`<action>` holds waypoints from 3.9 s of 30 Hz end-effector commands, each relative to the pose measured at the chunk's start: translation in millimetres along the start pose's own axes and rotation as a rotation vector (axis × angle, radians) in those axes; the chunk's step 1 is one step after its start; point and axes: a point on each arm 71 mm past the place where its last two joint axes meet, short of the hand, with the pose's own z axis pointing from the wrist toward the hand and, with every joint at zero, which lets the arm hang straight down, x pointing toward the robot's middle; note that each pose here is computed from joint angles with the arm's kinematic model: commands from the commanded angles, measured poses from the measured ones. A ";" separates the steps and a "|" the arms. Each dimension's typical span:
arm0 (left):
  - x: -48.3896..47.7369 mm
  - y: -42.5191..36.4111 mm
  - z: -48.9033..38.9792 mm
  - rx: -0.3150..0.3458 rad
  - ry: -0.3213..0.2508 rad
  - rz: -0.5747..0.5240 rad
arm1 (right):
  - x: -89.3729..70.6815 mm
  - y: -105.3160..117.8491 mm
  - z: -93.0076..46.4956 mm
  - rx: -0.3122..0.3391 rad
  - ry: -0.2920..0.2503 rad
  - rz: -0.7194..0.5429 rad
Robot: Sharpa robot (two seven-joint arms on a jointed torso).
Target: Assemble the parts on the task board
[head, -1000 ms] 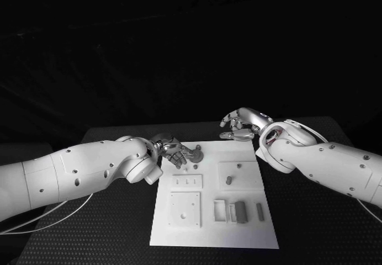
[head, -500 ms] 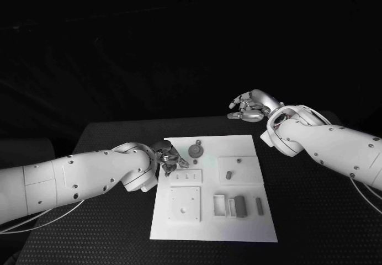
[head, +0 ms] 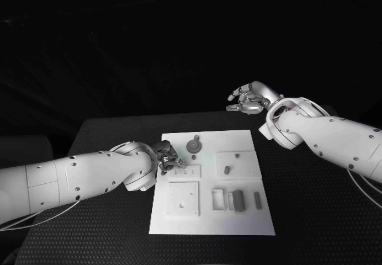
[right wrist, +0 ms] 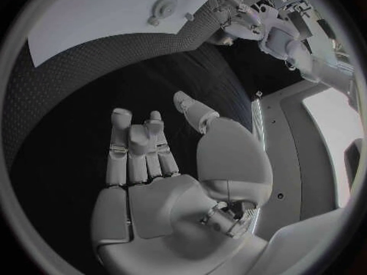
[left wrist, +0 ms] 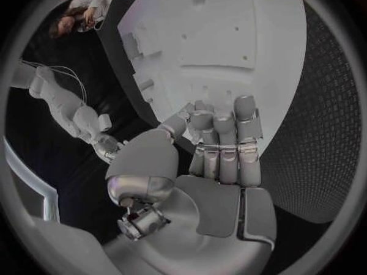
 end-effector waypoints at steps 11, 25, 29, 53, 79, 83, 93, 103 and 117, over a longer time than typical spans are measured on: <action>9.6 -2.4 3.0 -0.011 0.023 0.033 | 0.9 1.8 0.4 -0.013 0.016 0.007; 11.5 -3.6 6.1 -0.015 0.024 0.032 | 1.1 1.6 0.5 -0.012 0.020 0.007; 12.8 -3.7 6.6 -0.016 0.028 0.039 | 0.8 1.0 0.4 -0.011 0.020 0.006; 16.9 -2.9 9.3 -0.024 0.029 0.089 | 1.3 1.1 0.4 -0.012 0.026 0.008; 20.9 -0.2 13.4 -0.027 0.017 0.108 | 1.8 2.0 0.0 -0.015 0.031 0.011; 22.1 -1.2 13.2 -0.022 0.023 0.110 | 2.0 2.3 0.2 -0.015 0.031 0.011; 24.8 -4.1 13.0 -0.009 0.030 0.141 | 2.5 2.3 0.4 -0.015 0.035 0.012; 28.7 -6.4 13.8 -0.002 0.023 0.179 | 3.6 3.7 0.3 -0.018 0.041 0.014; 34.9 -9.0 13.4 0.013 0.051 0.216 | 4.0 3.9 0.6 -0.018 0.045 0.015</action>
